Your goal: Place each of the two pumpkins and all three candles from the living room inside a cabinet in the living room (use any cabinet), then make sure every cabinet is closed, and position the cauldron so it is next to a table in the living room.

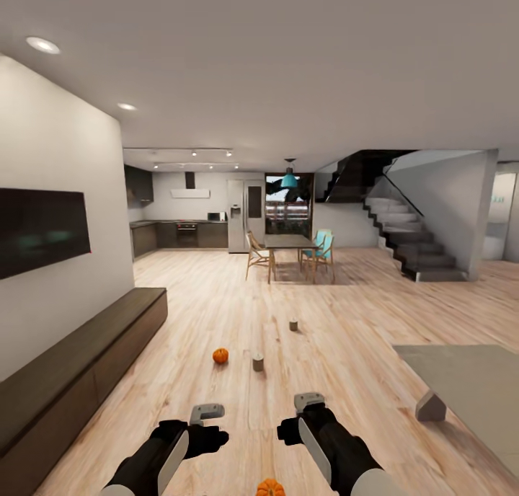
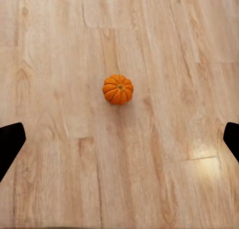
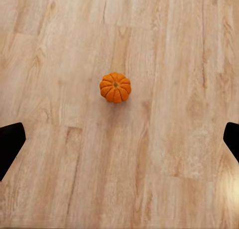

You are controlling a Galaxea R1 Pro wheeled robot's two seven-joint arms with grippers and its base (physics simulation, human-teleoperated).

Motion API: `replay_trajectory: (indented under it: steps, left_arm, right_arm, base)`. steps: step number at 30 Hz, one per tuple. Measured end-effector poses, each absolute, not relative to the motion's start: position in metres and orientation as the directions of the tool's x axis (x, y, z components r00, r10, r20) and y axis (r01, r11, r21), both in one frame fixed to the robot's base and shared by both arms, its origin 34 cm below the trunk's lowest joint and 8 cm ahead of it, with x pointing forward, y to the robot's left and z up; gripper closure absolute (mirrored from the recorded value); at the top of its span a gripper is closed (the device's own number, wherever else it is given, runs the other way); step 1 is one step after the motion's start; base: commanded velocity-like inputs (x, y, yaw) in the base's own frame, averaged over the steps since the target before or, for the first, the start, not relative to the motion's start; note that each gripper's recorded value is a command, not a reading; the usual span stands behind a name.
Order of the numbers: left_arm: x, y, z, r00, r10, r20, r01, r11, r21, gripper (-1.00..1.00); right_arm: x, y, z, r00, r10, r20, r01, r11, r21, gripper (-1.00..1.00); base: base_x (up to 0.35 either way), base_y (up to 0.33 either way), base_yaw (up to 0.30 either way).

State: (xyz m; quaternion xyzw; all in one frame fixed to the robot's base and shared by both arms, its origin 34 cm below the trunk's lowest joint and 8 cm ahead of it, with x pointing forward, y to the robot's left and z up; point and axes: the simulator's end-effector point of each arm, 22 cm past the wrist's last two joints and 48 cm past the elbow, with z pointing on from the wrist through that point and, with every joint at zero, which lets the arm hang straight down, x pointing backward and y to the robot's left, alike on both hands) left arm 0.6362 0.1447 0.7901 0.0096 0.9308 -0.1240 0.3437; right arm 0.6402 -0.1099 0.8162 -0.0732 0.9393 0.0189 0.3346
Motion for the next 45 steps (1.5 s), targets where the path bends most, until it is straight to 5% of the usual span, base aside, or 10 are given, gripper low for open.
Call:
replay_trajectory:
  steps: [12, 34, 45]
  left_arm:
    - [0.635, 0.144, 0.807, -0.764, -0.067, -0.641, 0.103, 0.969, -0.225, -1.0]
    - [0.634, 0.144, 0.824, -0.763, -0.069, -0.643, 0.103, 0.968, -0.227, -1.0]
    - [0.633, 0.144, 0.825, -0.762, -0.071, -0.644, 0.104, 0.968, -0.23, -1.0]
  right_arm:
    - [0.639, -0.109, 0.834, -0.764, -0.125, -0.633, -0.151, 0.988, -0.013, -1.0]
    - [0.637, -0.105, 0.85, -0.758, -0.153, -0.635, -0.172, 0.985, -0.031, -1.0]
    - [0.637, -0.104, 0.851, -0.756, -0.153, -0.636, -0.173, 0.984, -0.031, -1.0]
  base:
    - [0.0, 0.0, 0.25]
    - [0.001, 0.0, 0.012]
    - [0.229, 0.0, 0.229]
